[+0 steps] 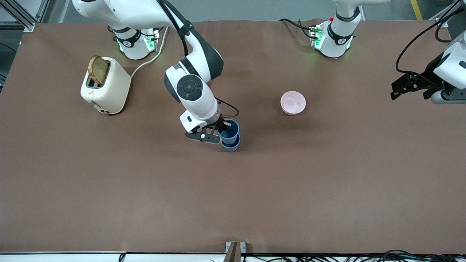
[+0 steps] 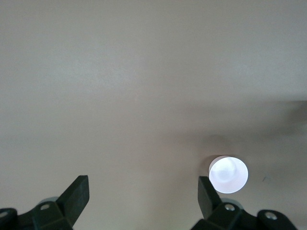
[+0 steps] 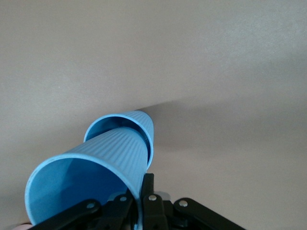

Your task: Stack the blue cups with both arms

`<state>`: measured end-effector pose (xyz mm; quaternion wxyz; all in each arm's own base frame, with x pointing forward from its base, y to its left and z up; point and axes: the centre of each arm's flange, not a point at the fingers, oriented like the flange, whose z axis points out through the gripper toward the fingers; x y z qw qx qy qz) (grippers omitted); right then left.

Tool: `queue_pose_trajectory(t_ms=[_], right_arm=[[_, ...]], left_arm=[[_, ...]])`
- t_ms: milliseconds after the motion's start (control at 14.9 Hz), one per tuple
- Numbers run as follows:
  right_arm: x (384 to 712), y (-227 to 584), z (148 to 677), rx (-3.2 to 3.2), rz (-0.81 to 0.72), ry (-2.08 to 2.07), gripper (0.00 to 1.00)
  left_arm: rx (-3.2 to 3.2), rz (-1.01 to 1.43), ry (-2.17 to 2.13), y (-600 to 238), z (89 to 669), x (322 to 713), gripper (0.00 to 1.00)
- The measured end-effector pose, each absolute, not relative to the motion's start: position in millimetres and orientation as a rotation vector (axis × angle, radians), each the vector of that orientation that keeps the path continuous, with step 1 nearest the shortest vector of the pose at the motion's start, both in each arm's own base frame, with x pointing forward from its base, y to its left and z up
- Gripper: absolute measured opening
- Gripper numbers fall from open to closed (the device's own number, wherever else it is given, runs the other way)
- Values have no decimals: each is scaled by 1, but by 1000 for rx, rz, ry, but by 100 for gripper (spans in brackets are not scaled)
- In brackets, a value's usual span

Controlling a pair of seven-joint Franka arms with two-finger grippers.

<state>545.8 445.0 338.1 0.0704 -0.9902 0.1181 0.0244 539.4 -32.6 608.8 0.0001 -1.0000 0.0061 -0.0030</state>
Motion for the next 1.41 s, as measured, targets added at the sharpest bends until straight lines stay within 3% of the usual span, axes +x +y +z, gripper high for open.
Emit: queue_pose_trajectory(t_ms=[67, 269, 336, 470, 739, 940, 1007, 1209, 1410], right_arm=[[546, 445, 336, -2980, 75, 355, 19], [548, 447, 336, -2963, 44, 355, 20], [549, 448, 336, -2958, 34, 355, 26], [548, 450, 332, -2960, 38, 352, 30], [555, 443, 351, -2949, 8, 362, 67], [582, 391, 428, -2947, -120, 402, 95], [592, 363, 458, -2942, -183, 432, 100], [615, 273, 529, -2928, -304, 442, 100], [614, 181, 579, -2978, -294, 384, 100]], left_arm=[[-3141, -8, 18, -32, 608, 540, 100], [-3142, -6, 15, -31, 608, 540, 100], [-3142, -6, 15, -31, 608, 540, 100], [-3142, -6, 15, -31, 608, 540, 100], [-3142, -6, 15, -31, 607, 540, 100], [-3142, -5, 14, -31, 607, 540, 100], [-3142, -5, 14, -31, 607, 540, 100], [-3142, -3, 14, -31, 607, 540, 100], [-3142, -2, 10, -30, 607, 540, 100]])
